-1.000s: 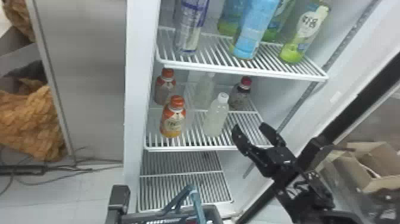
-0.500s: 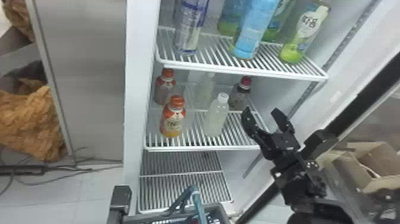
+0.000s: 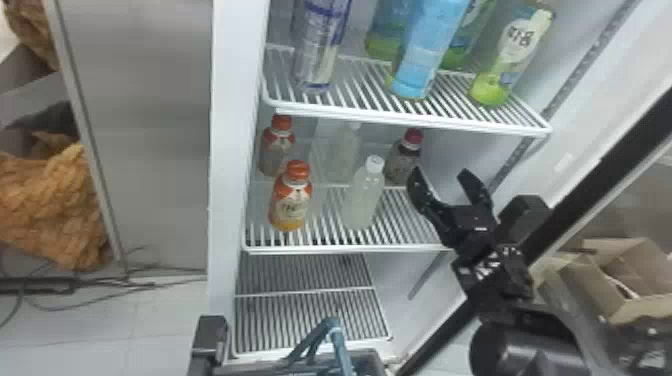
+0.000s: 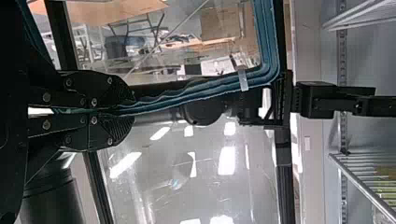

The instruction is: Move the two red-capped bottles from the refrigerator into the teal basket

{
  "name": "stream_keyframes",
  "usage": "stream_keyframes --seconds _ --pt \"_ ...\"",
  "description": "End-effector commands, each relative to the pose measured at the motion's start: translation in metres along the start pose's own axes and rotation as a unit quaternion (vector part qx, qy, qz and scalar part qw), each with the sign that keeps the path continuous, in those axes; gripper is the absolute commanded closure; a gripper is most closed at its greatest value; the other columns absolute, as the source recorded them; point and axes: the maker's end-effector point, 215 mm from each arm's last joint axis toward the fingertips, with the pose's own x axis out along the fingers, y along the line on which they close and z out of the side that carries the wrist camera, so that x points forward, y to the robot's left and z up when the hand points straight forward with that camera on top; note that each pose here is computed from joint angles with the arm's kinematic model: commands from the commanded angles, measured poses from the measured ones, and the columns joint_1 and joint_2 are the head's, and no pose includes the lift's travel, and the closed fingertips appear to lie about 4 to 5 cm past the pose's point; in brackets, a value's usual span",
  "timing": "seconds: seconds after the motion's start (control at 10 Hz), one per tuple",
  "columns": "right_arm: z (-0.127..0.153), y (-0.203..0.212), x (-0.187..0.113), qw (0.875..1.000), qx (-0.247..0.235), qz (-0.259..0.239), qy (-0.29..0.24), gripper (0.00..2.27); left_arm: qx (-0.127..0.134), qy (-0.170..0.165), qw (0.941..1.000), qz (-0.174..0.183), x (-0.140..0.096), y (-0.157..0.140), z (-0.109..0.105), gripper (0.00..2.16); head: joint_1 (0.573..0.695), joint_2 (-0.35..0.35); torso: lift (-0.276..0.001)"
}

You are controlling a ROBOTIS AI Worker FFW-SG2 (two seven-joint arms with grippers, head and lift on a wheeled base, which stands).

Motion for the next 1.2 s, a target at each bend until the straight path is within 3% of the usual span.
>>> stream_keyframes --seconds 0.0,0.6,1.1 --pt "-0.007 -0.007 0.011 1.000 -0.004 -0.006 0.007 0.09 -0.002 0.000 1.0000 -0.002 0.000 -0.001 -0.001 1.11 0.695 -0.350 -0.228" --pt "-0.031 -0.039 0.049 0.998 -0.024 -0.045 0.036 0.09 -0.002 0.003 1.0000 -0.001 0.002 0.000 -0.002 1.11 0.695 -0.350 -0.228" --pt "-0.029 -0.005 0.089 0.999 -0.014 -0.019 0.035 0.09 -0.002 0.007 1.0000 -0.001 0.003 -0.001 -0.004 1.11 0.695 -0.350 -0.228"
